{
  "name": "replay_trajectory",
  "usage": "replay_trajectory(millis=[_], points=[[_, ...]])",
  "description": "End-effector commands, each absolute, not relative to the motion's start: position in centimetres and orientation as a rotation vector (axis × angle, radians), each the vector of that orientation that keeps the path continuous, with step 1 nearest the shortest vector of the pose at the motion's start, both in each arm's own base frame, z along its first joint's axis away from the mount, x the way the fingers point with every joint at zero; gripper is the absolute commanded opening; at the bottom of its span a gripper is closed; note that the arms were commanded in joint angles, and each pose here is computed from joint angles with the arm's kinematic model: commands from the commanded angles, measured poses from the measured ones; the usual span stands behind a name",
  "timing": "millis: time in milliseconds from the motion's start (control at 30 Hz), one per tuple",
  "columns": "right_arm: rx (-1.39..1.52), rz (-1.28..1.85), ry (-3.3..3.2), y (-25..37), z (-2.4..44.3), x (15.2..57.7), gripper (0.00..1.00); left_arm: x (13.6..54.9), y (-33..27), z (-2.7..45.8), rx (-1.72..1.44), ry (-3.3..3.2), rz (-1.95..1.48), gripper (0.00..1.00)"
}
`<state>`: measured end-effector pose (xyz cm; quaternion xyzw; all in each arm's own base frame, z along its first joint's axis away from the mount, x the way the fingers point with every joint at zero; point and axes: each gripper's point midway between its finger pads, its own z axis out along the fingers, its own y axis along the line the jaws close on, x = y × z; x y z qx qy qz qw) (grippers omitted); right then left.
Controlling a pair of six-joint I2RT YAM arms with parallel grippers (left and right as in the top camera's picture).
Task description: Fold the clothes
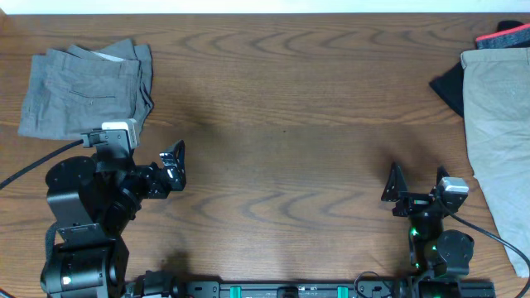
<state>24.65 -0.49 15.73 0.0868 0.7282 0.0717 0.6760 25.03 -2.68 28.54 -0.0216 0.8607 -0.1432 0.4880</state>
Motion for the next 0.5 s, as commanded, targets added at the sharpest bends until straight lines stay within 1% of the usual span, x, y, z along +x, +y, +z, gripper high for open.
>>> replay_trajectory(millis=[0, 433, 467], points=[[0.198, 0.136, 1.634, -0.89, 15.69, 24.61, 0.99, 25.11, -2.64, 28.46, -0.066, 2.093, -0.35, 0.98], [0.198, 0.136, 1.634, -0.89, 15.68, 24.61, 0.99, 24.96, -2.67, 28.23, -0.069, 2.104, -0.353, 0.98], [0.198, 0.136, 1.634, -0.88, 15.68, 24.61, 0.99, 24.76, -3.06, 28.05, -0.088, 2.116, -0.395, 0.98]])
